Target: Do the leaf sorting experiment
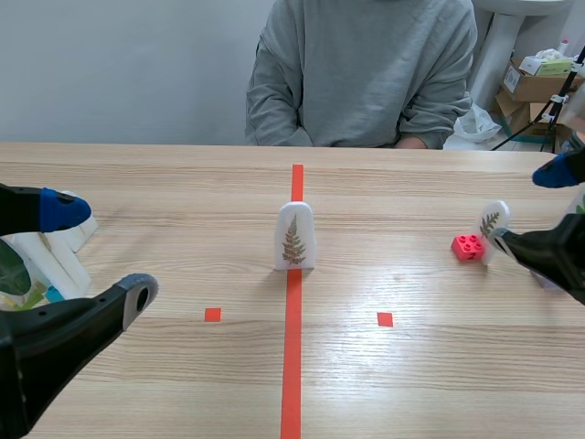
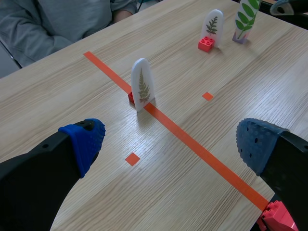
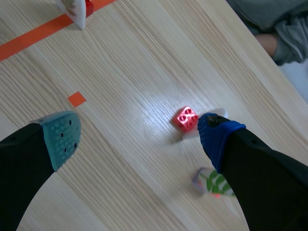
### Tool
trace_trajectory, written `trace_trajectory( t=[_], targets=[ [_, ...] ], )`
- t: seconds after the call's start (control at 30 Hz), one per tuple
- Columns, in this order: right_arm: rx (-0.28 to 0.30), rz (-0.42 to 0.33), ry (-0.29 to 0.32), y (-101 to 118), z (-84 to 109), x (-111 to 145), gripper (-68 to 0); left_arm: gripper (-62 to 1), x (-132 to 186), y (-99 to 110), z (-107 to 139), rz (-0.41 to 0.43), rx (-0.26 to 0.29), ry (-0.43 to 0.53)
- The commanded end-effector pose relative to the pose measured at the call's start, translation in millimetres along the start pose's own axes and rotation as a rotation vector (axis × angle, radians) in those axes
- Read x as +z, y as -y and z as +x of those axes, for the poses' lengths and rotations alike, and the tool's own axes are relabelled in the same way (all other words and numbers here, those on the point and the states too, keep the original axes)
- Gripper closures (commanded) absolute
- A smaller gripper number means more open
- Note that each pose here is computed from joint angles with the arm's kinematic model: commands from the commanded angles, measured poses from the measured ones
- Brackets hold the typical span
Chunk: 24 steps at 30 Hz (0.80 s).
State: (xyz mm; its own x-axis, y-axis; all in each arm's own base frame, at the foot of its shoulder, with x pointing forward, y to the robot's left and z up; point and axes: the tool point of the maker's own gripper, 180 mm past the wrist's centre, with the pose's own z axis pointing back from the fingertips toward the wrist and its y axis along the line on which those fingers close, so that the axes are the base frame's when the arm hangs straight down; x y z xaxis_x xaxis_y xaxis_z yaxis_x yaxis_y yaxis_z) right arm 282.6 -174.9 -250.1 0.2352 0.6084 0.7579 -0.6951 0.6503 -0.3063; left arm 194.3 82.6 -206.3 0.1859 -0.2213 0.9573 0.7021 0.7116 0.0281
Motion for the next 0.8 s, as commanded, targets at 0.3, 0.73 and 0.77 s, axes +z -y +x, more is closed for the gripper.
trace_trajectory(
  t=[0.3,0.73,0.77],
  targets=[
    [0.042,0.159,0.048,7,29.7,-83,-49.5,-58.1,-1,-3,0,0.048,-0.004,0.010],
    [0.105,0.362,0.014,-54,68.3,-175,-49.6,-58.1,-1,-3,-1,0.049,-0.006,0.007],
    [0.110,0.377,0.013,-61,71.0,-180,-49.6,-58.1,-1,-3,-1,0.049,-0.006,0.007]
  ],
)
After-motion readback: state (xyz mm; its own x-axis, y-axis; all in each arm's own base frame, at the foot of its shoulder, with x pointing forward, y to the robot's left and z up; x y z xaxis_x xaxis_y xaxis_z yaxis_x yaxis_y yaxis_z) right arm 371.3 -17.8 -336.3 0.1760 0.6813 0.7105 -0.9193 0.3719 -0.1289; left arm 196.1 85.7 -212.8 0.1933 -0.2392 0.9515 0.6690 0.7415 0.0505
